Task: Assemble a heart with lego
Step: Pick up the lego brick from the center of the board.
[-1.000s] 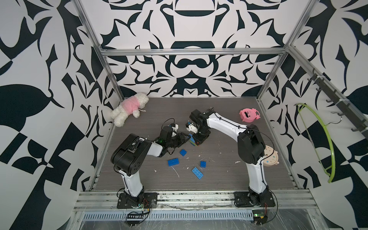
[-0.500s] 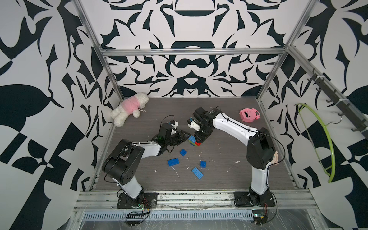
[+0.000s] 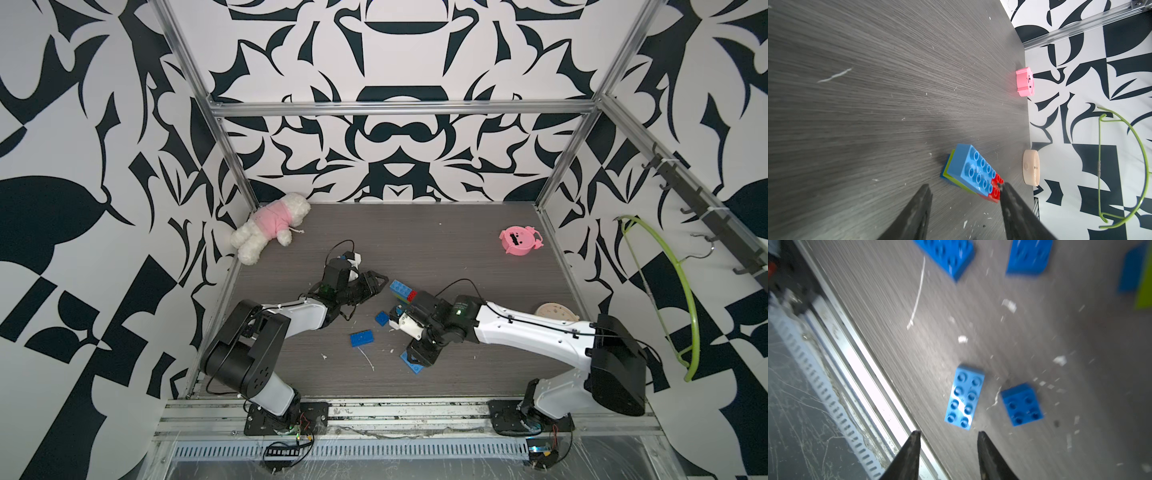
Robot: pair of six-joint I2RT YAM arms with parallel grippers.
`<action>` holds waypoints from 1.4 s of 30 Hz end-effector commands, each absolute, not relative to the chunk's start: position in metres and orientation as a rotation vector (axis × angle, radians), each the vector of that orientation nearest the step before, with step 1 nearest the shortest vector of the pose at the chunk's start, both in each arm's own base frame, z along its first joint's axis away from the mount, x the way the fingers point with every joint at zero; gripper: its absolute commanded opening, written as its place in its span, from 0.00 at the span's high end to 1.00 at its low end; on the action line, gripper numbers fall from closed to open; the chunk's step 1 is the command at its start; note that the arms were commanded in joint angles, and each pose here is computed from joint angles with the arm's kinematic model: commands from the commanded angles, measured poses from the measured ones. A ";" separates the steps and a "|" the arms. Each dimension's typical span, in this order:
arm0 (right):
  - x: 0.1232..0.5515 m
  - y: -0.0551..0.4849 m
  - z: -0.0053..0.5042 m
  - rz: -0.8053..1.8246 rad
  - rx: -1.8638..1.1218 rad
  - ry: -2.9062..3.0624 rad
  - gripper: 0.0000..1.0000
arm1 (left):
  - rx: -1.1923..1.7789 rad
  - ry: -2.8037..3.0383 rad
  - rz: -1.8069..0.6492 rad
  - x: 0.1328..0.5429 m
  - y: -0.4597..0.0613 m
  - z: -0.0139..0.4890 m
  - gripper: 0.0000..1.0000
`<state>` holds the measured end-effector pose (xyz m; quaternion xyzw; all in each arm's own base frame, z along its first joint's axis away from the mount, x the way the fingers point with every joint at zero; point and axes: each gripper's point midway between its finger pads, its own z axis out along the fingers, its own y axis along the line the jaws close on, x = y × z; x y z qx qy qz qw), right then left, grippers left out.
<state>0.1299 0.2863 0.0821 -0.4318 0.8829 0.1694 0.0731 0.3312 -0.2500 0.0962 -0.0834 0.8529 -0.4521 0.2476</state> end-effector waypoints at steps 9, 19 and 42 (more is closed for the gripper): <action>0.145 0.303 0.055 0.390 -1.168 2.651 0.46 | -0.219 2.338 -1.225 0.327 -0.248 0.090 0.43; 0.151 0.305 0.040 0.320 -1.182 2.677 0.55 | -0.217 2.341 -1.229 0.325 -0.248 0.090 0.43; 0.281 0.270 0.170 0.469 -1.209 2.499 0.76 | -0.169 2.344 -1.361 0.331 -0.268 0.090 0.41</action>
